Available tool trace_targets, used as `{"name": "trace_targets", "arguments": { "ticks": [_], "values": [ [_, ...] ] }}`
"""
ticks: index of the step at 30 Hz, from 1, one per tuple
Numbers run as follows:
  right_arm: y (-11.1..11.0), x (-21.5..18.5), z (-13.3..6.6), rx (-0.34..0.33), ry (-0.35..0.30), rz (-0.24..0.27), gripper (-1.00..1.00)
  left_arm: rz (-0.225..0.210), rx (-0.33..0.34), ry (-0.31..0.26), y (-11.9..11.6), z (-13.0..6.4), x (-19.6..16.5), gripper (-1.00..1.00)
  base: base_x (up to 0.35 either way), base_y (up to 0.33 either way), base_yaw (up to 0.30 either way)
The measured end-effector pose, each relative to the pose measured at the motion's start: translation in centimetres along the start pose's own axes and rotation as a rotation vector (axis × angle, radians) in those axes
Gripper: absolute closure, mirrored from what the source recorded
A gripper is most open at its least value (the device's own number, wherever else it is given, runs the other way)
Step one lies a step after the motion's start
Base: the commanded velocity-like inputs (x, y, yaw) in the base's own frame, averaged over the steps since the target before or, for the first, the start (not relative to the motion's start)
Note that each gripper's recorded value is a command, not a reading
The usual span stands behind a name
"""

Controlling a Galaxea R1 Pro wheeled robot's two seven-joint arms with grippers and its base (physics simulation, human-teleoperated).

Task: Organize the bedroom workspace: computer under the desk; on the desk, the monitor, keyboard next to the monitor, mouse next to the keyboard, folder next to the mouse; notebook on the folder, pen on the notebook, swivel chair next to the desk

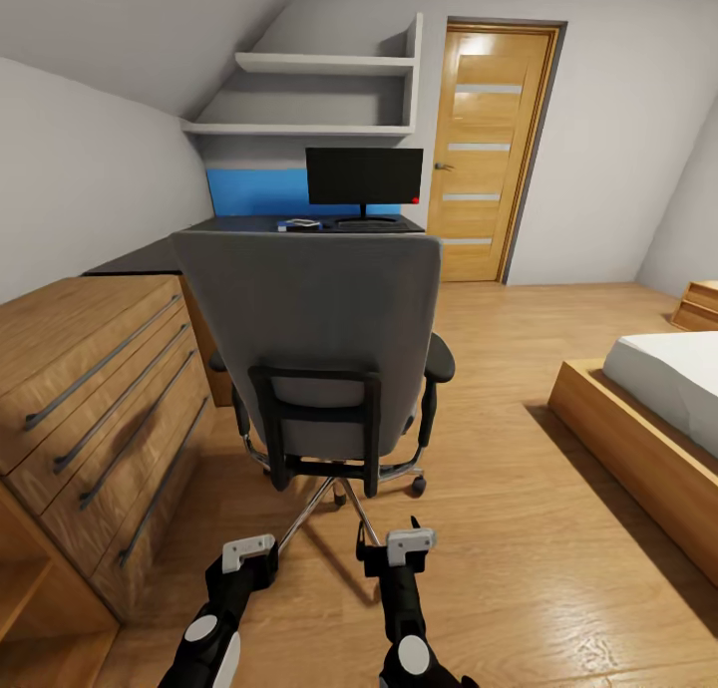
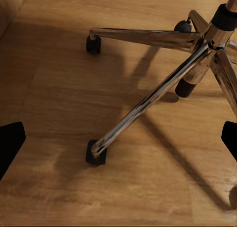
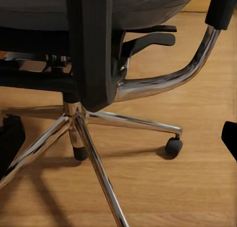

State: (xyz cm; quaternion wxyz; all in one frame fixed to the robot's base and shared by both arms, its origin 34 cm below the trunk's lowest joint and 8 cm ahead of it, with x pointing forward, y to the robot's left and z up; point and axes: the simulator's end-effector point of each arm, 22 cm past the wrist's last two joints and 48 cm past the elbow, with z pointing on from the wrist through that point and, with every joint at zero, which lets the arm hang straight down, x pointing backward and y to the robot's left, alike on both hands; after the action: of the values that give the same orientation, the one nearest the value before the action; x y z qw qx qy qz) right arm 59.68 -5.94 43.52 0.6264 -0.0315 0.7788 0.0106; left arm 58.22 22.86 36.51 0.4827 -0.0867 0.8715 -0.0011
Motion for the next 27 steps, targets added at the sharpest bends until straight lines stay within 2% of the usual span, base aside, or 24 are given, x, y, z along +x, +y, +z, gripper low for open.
{"name": "trace_targets", "arguments": {
  "ticks": [7, 19, 27],
  "values": [
    [0.08, -0.34, 0.01, -0.004, -0.014, 0.005, -1.0, 0.002, 0.0, 0.016, 0.01, 0.01, 0.89, -1.0, 0.0, 0.0, 0.0],
    [0.27, -1.02, -0.09, -0.011, -0.05, 0.022, -1.0, 0.006, -0.003, 0.012, 0.31, 0.05, 1.03, -1.0, 0.007, 0.0, 0.0],
    [0.29, -0.99, -0.13, -0.012, -0.05, 0.022, -1.0, 0.01, -0.006, 0.01, 0.63, 0.06, 0.99, -1.0, 0.207, 0.0, 0.0]
  ]
}}
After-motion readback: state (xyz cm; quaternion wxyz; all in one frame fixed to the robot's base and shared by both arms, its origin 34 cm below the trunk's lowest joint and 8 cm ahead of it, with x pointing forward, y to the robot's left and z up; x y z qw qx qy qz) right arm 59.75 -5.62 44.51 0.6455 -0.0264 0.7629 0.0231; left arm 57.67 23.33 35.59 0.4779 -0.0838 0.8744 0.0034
